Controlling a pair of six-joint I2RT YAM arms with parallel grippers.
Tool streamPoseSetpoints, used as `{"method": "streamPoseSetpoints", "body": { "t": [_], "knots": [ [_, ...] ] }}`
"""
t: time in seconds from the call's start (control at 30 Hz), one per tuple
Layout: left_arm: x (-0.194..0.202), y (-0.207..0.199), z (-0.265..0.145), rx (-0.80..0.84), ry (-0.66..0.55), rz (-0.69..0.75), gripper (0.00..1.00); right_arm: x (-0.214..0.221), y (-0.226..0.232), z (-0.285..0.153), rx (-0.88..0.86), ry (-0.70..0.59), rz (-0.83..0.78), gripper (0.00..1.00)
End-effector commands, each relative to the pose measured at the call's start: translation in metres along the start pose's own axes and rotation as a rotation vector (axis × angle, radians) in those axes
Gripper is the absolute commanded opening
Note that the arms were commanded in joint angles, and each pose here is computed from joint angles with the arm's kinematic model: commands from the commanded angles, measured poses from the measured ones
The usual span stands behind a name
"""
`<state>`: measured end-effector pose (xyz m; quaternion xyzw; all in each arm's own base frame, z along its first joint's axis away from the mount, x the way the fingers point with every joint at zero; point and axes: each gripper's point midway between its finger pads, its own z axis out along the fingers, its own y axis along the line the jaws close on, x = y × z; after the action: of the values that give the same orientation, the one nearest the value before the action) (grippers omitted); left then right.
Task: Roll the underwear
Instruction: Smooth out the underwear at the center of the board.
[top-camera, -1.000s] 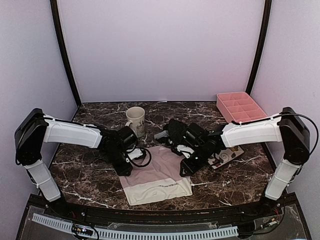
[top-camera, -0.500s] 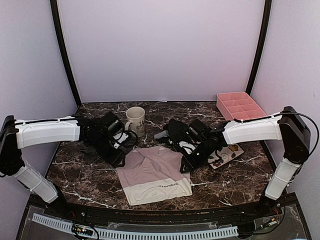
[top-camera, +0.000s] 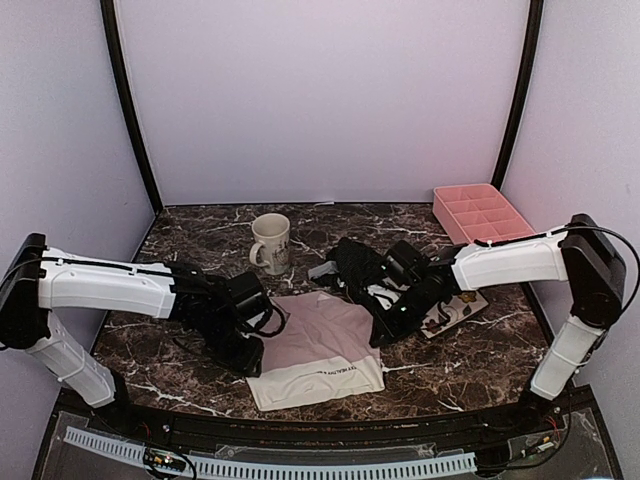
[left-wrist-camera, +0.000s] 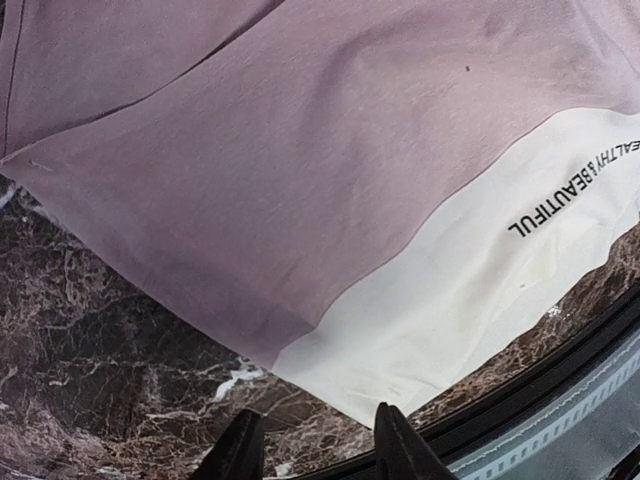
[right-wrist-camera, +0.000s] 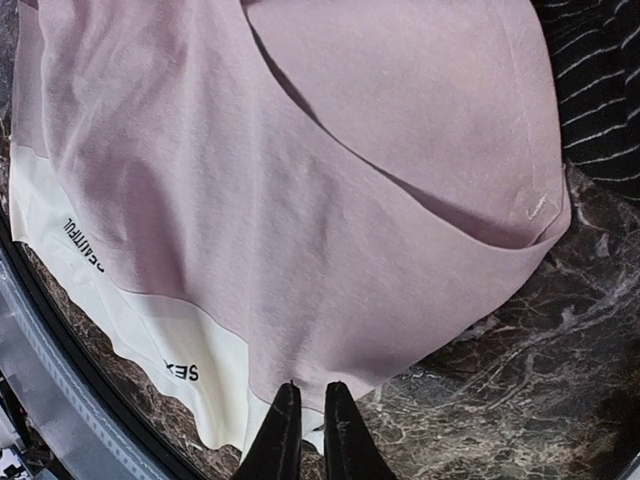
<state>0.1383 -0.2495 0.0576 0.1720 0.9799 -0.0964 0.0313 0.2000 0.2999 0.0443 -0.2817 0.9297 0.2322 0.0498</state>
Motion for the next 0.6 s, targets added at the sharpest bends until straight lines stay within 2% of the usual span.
{"method": "streamPoseSetpoints", "body": {
  "t": [0.0, 0.23, 0.57],
  "knots": [
    [0.007, 0.0, 0.008, -0.047, 0.03, -0.046, 0.39, 0.009, 0.001, 0.015, -0.006, 0.027, -0.005, 0.1],
    [0.004, -0.005, 0.018, -0.096, 0.038, 0.023, 0.35, 0.018, -0.002, 0.032, 0.018, 0.061, -0.025, 0.07],
    [-0.008, -0.004, 0.023, -0.154, 0.023, 0.047, 0.29, 0.03, -0.012, 0.042, 0.119, 0.103, -0.061, 0.02]
  ]
}}
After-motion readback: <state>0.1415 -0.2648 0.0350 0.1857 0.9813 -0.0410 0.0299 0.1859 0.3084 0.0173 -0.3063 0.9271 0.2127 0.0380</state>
